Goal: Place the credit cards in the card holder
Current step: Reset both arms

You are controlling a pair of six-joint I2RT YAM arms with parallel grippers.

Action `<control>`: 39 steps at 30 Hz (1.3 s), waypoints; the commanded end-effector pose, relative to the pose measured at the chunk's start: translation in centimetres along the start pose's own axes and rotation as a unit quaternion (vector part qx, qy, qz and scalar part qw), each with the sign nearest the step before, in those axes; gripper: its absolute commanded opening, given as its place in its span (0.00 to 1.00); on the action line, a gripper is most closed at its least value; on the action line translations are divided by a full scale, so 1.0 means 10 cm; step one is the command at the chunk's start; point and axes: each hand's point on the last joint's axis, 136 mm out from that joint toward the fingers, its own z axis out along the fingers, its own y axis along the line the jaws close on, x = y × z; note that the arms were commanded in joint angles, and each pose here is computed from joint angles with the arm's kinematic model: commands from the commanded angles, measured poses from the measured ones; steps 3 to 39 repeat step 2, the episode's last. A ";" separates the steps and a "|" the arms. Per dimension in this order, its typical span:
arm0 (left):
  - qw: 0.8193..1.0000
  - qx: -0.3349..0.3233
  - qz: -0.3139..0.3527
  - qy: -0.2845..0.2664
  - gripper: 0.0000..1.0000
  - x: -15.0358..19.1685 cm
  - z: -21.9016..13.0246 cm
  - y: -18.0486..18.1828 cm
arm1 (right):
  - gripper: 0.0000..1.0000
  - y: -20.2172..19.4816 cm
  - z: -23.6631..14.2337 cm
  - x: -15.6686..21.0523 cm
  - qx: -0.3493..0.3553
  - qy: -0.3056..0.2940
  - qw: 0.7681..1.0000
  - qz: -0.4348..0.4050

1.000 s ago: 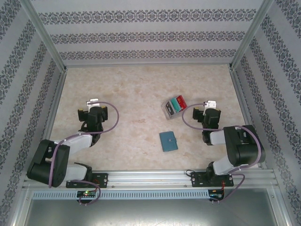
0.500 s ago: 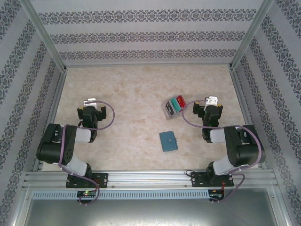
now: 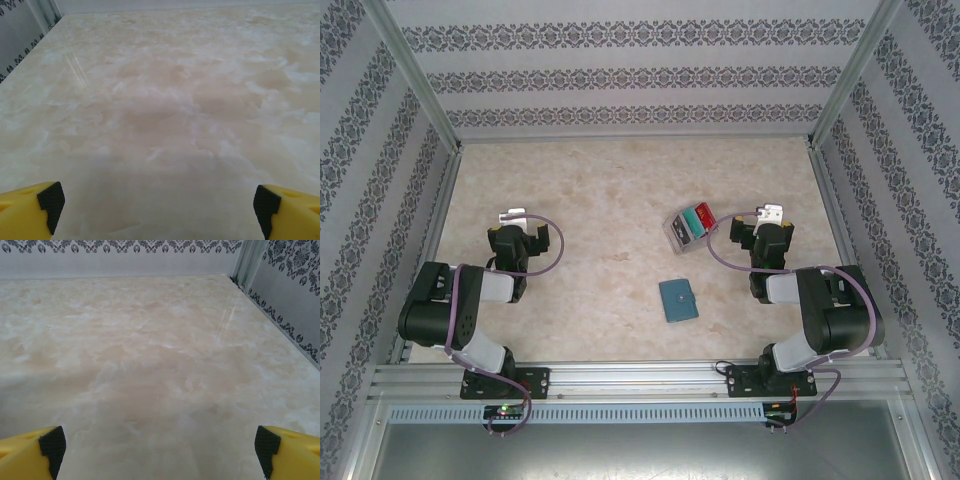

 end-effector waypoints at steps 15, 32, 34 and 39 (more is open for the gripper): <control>1.000 0.001 -0.015 -0.021 0.99 -0.12 0.01 0.02 | 0.98 0.00 -0.01 -0.17 0.006 -0.027 1.000 0.008; 1.000 0.001 -0.015 -0.021 0.99 -0.12 0.01 0.02 | 0.98 0.00 -0.01 -0.17 0.006 -0.027 1.000 0.008; 1.000 0.001 -0.015 -0.021 0.99 -0.12 0.01 0.02 | 0.98 0.00 -0.01 -0.17 0.006 -0.027 1.000 0.008; 1.000 0.001 -0.015 -0.021 0.99 -0.12 0.01 0.02 | 0.98 0.00 -0.01 -0.17 0.006 -0.027 1.000 0.008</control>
